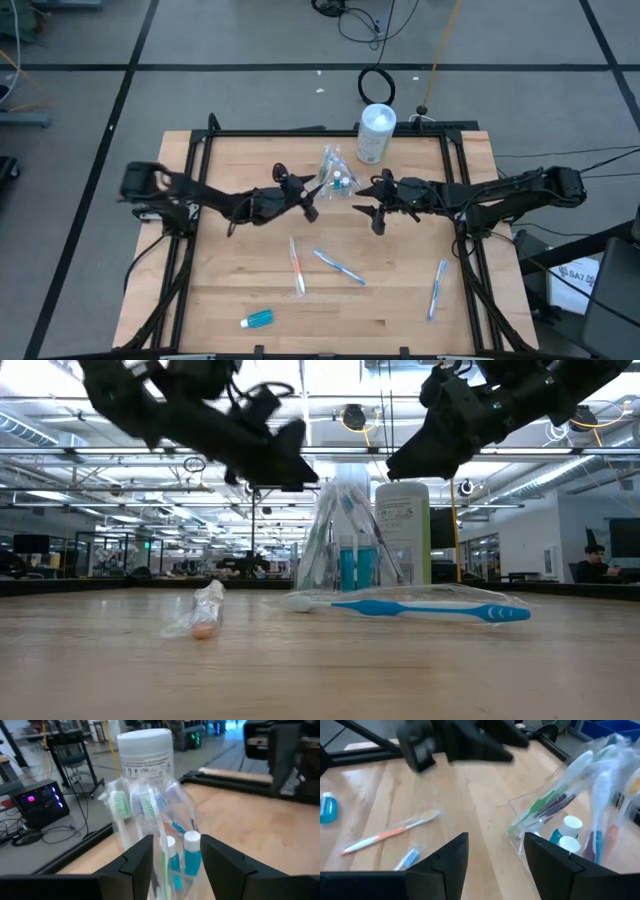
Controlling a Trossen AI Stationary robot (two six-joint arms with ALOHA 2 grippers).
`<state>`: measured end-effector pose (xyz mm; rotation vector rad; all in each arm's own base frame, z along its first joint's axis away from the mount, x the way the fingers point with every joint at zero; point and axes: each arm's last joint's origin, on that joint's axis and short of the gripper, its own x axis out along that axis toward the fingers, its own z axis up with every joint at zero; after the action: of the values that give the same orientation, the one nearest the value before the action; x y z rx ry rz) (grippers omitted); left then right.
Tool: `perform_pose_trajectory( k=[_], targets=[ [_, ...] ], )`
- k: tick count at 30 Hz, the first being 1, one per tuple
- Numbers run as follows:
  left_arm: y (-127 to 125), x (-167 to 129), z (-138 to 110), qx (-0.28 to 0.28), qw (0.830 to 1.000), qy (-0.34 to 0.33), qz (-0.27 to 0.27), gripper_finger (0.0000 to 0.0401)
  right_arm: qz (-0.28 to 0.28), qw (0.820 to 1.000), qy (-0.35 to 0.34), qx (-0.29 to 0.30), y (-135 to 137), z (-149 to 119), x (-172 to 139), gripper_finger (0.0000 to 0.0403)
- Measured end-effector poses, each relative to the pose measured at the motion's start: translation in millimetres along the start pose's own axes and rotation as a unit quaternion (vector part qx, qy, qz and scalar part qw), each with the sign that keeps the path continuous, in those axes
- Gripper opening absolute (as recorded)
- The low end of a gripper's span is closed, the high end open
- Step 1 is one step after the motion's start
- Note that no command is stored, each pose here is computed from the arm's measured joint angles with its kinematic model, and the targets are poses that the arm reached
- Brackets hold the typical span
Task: Pick & Place toothbrushing station
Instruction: Put the right blue toothbrush into the transparent organizer
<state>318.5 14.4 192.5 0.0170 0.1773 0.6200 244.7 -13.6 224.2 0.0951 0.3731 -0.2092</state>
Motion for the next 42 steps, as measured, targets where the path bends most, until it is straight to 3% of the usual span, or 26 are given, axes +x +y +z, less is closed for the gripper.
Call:
perform_pose_trajectory(
  k=[4, 8, 15, 18, 23, 28, 32, 36, 39, 42],
  targets=[
    [6.8, -29.3, 23.6, 0.016, 0.998, 0.035, -0.041, 0.017, 0.031, 0.999, 0.008, -0.001, 1.8, -1.2, -0.1, 0.0187],
    [16.1, -59.3, 39.3, -0.007, 0.994, 0.071, -0.08, 0.017, 0.061, 0.998, 0.012, 0.003, 8.6, -2.1, -1.1, 0.0187],
    [25.7, -83.4, 45.2, -0.036, 0.989, 0.11, -0.092, 0.017, 0.111, 0.99, 0.028, 0.082, 35.8, -6.1, -7.2, 0.0178],
    [25.9, -83.5, 44.6, -0.03, 0.989, 0.113, -0.092, 0.017, 0.141, 0.977, 0.053, 0.15, 53.9, -11.1, -11.8, 0.0172],
    [25.6, -79.7, 39.7, -0.021, 0.988, 0.125, -0.086, 0.017, 0.158, 0.939, 0.159, 0.262, 78.8, -31.9, -18.8, 0.0176],
    [26.7, -77.3, 39.0, -0.022, 0.988, 0.127, -0.081, 0.017, 0.109, 0.864, 0.321, 0.373, 97.1, -62.7, -34.4, 0.0176],
    [26.6, -77.0, 38.7, -0.021, 0.988, 0.127, -0.081, 0.017, 0.071, 0.82, 0.376, 0.426, 109.4, -74.8, -48.3, 0.0172],
    [26.5, -76.4, 37.7, -0.006, 0.988, 0.128, -0.082, 0.017, 0.067, 0.788, 0.403, 0.461, 121.2, -79.3, -58.7, 0.0166],
    [26.6, -76.5, 37.9, 0.009, 0.988, 0.127, -0.084, 0.017, 0.07, 0.745, 0.448, 0.489, 128.1, -82.2, -65.8, 0.0162],
    [26.5, -76.5, 38.0, 0.021, 0.988, 0.125, -0.085, 0.017, 0.057, 0.714, 0.484, 0.502, 130.8, -85.5, -71.3, 0.0159]
  ],
)
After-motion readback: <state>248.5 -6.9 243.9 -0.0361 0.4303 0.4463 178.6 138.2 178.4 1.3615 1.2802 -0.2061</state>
